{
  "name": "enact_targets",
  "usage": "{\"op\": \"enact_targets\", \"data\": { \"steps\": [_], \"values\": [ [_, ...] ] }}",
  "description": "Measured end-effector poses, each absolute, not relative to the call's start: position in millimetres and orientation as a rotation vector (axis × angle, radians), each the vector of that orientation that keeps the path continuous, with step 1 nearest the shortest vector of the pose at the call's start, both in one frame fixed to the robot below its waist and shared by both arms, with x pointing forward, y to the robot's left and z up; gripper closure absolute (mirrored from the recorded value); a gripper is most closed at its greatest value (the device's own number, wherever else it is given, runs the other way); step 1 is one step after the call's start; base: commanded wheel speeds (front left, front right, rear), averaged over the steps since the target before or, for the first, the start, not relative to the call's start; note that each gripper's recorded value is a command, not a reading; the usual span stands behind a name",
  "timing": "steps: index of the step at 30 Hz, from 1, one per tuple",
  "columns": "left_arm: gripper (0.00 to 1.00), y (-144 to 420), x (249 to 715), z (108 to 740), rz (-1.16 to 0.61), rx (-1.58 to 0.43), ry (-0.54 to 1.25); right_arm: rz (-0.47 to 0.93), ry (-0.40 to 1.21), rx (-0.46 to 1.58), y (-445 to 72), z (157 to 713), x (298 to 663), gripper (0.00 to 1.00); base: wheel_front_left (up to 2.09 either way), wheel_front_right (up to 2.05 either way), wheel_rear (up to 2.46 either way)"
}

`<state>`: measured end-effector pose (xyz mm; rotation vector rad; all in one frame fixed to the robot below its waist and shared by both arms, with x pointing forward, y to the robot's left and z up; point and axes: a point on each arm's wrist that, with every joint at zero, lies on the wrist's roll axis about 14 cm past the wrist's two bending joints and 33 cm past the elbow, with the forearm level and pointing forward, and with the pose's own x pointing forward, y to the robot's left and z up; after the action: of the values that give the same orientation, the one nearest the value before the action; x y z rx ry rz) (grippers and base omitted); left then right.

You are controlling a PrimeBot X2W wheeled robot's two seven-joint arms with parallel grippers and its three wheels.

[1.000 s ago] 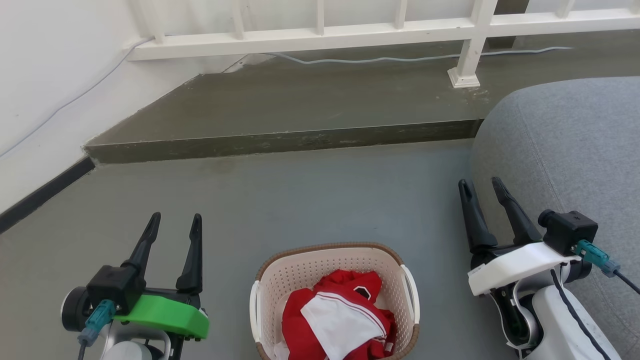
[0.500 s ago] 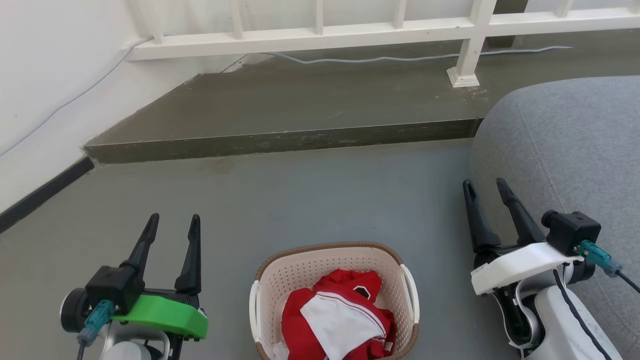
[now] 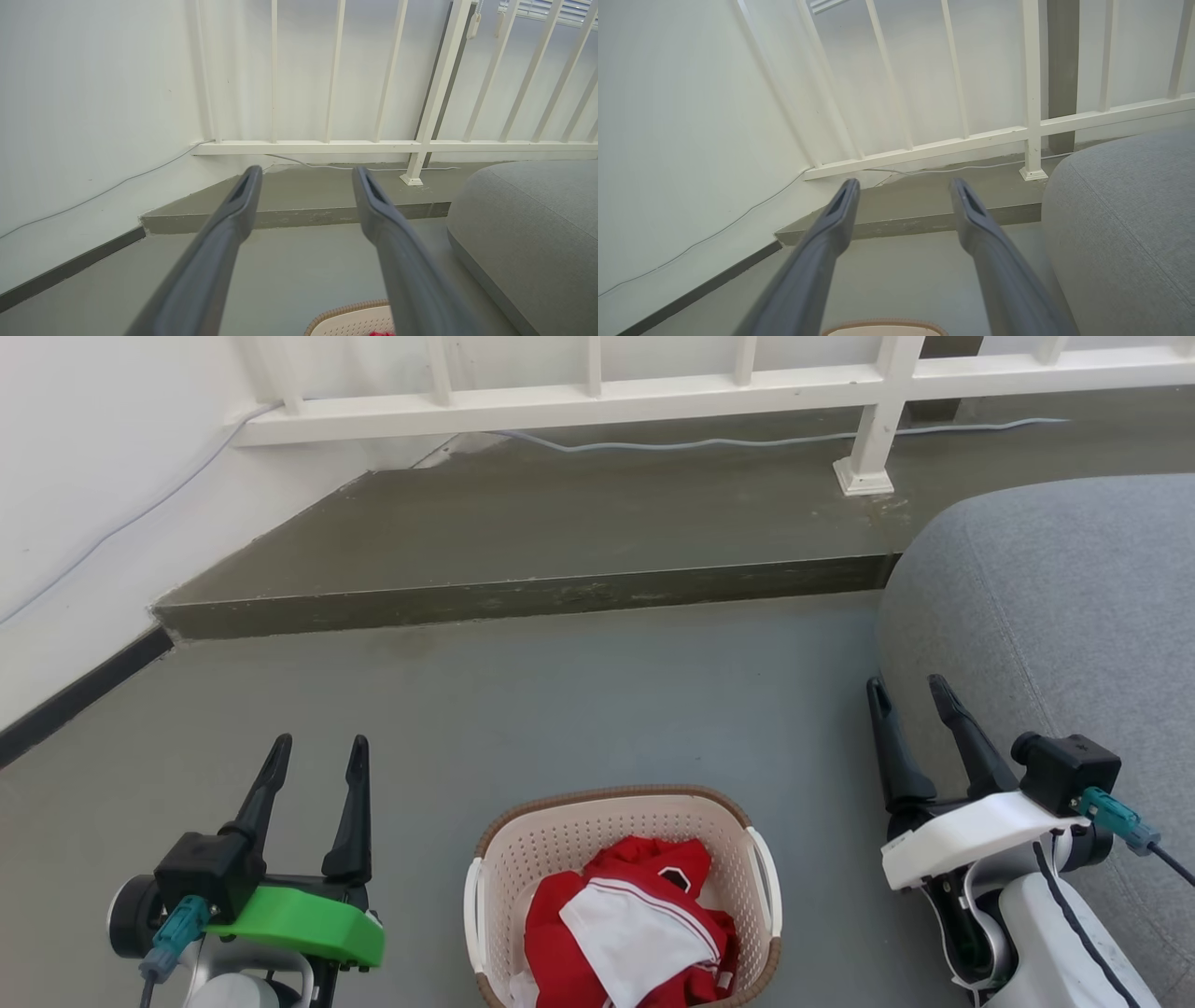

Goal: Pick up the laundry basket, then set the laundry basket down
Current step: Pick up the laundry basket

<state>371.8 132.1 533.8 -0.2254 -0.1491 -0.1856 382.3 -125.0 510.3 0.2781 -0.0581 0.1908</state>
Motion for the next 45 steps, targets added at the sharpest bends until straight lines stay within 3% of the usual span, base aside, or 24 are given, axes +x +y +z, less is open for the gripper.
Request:
{"op": "enact_targets", "data": {
  "steps": [18,45],
  "values": [
    [0.00,119.9,398.0,490.6,-0.202,-0.267,-0.019,0.118,0.080,0.278,-142.7,460.3,395.1,0.00,0.00,0.00,0.00],
    [0.00,87.7,455.3,331.3,-0.235,-0.320,0.411,0.101,0.456,0.286,-136.5,316.2,443.0,0.00,0.00,0.00,0.00]
  ]
}}
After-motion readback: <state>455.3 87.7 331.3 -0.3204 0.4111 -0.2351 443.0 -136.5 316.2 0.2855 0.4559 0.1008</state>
